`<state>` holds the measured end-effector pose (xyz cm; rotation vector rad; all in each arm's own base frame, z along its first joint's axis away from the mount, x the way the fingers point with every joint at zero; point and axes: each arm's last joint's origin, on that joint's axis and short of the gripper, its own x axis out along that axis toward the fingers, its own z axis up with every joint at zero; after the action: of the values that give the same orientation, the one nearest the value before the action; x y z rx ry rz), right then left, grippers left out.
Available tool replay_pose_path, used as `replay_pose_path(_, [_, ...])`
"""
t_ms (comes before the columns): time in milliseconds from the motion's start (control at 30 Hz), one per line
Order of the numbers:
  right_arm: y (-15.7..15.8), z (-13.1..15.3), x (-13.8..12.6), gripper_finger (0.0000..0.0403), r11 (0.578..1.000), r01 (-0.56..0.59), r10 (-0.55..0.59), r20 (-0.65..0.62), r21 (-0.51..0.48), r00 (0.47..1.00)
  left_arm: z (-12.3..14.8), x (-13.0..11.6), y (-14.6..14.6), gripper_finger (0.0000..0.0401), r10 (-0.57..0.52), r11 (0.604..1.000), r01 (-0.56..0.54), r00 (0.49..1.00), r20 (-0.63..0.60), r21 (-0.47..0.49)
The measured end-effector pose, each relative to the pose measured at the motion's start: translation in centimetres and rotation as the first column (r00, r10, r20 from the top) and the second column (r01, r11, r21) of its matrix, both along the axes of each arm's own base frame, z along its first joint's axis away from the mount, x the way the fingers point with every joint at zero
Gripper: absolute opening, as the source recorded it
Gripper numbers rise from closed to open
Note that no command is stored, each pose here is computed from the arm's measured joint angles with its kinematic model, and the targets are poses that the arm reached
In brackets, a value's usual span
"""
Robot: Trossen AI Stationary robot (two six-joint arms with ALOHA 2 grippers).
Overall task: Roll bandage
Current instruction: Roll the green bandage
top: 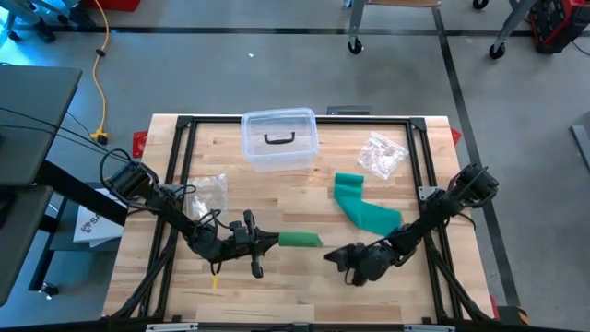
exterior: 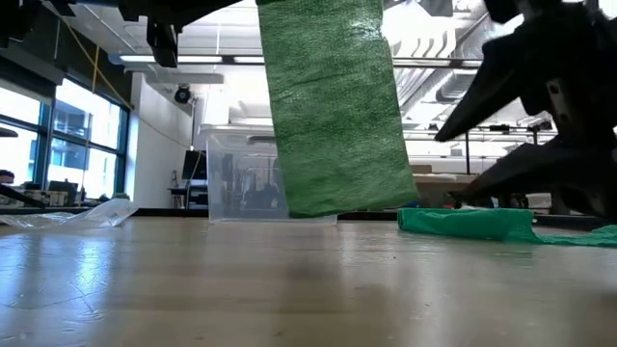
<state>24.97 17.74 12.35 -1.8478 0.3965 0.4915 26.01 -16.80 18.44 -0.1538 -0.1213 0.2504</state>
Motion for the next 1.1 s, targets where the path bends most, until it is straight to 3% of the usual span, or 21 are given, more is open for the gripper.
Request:
replay_pose_path(167, [-0.7, 0.7, 1.1, 0.024, 0.995, -0.001, 0.005, 0.04, -0.101, 0.999, 0.0, 0.0, 0.0, 0.0003, 0.0, 1.0, 0.0, 1.0, 0.0, 0.0])
replay_pose_path(267, [-1.8, 0.7, 1.8, 0.0246, 0.977, 0.01, -0.002, 0.038, -0.215, 0.999, 0.0, 0.0, 0.0, 0.0003, -0.007, 1.0, 0.007, 1.0, 0.002, -0.006])
replay_pose_path(367, [-2.8, 0.8, 2.4, 0.0247, 0.965, 0.02, -0.012, 0.035, -0.261, 0.999, 0.0, 0.0, 0.0, 0.0003, -0.014, 1.0, 0.014, 1.0, 0.003, -0.005])
replay_pose_path(500, [-3.6, 1.3, 3.2, 0.0247, 0.965, 0.038, -0.017, 0.081, -0.26, 0.997, 0.0, 0.0, 0.0, 0.0003, -0.015, 1.0, 0.015, 1.0, 0.002, 0.001])
replay_pose_path(700, [-3.4, 1.5, 3.4, 0.0247, 0.972, -0.033, 0.056, 0.093, -0.231, 0.994, 0.0, 0.1, 0.1, 0.0003, -0.011, 1.0, 0.011, 1.0, 0.001, 0.004])
replay_pose_path(967, [-3.3, 0.7, 3.8, 0.0247, 0.962, -0.067, 0.095, 0.092, -0.266, 0.991, 0.0, 0.5, 0.6, 0.0003, -0.022, 1.0, 0.022, 1.0, 0.002, 0.015])
replay_pose_path(1100, [-3.0, 0.3, 4.4, 0.0238, 0.964, -0.061, 0.104, 0.154, -0.258, 0.983, 0.0, 0.8, 1.0, 0.0003, -0.014, 1.0, 0.014, 1.0, 0.002, 0.017])
